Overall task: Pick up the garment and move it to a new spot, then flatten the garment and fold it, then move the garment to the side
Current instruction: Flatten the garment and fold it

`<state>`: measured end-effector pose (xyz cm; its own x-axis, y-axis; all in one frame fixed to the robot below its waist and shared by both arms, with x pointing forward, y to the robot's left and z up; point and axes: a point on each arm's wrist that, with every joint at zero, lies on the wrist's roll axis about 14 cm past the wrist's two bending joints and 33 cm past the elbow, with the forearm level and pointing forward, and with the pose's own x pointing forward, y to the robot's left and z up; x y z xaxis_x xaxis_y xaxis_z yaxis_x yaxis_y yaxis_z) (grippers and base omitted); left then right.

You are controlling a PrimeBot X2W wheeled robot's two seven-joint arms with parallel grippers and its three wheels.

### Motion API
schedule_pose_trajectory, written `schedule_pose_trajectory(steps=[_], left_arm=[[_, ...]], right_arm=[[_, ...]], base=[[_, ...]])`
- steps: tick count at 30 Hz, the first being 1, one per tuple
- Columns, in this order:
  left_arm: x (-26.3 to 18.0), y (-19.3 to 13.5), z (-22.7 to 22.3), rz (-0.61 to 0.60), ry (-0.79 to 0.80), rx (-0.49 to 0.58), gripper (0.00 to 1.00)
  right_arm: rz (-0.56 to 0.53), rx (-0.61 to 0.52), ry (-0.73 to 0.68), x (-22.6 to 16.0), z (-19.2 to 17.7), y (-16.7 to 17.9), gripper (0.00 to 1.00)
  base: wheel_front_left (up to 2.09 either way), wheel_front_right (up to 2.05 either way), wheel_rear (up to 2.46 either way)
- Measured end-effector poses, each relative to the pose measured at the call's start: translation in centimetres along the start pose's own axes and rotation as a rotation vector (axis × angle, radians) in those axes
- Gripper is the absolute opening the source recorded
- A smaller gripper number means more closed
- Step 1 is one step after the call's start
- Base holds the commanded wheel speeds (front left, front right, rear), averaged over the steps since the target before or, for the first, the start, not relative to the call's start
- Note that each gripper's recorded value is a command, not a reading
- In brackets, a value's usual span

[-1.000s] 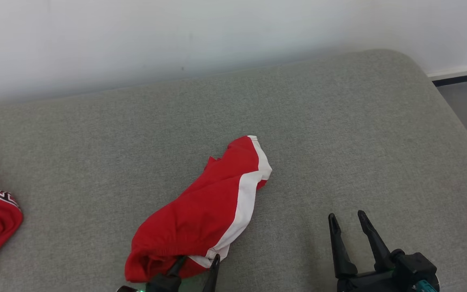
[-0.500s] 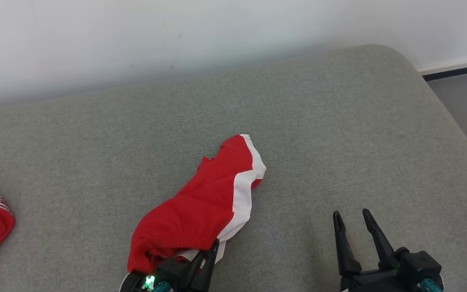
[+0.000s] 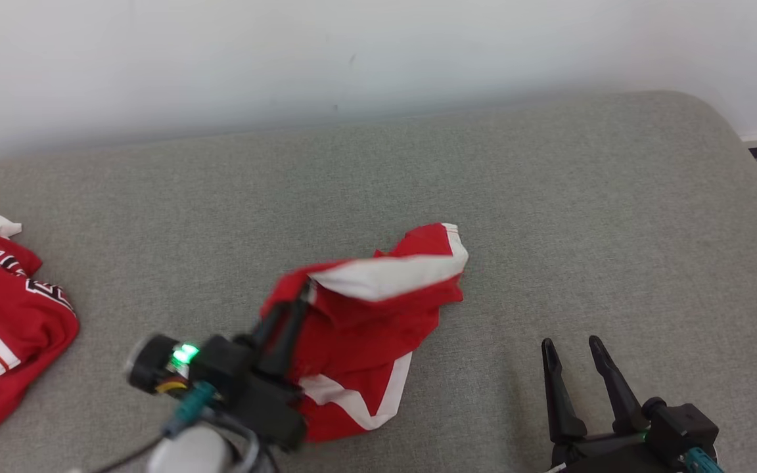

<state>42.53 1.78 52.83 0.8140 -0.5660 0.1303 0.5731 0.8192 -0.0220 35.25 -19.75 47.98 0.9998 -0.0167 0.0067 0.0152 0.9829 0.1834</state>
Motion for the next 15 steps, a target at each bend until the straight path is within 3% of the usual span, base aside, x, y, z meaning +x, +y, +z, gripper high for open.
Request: schedule_pose_trajectory(steps=[6, 11, 15], left_arm=[[0.9, 6.5, 1.4, 0.071, 0.015, 0.117, 0.0], [1.1, 11.1, -0.4, 0.127, 0.102, 0.136, 0.0], [1.1, 14.3, -2.1, 0.202, 0.147, 0.093, 0.0]], right_arm=[[0.004, -0.001, -0.009, 0.8, 0.3, 0.1, 1.0], [-0.036, -0.002, 0.005, 0.8, -0.1, -1.2, 1.0], [-0.063, -0.005, 0.02, 0.9, -0.5, -2.1, 1.0]], base=[[0.0, 0.0, 0.0], [0.0, 0.0, 0.0], [0.0, 0.0, 0.0]])
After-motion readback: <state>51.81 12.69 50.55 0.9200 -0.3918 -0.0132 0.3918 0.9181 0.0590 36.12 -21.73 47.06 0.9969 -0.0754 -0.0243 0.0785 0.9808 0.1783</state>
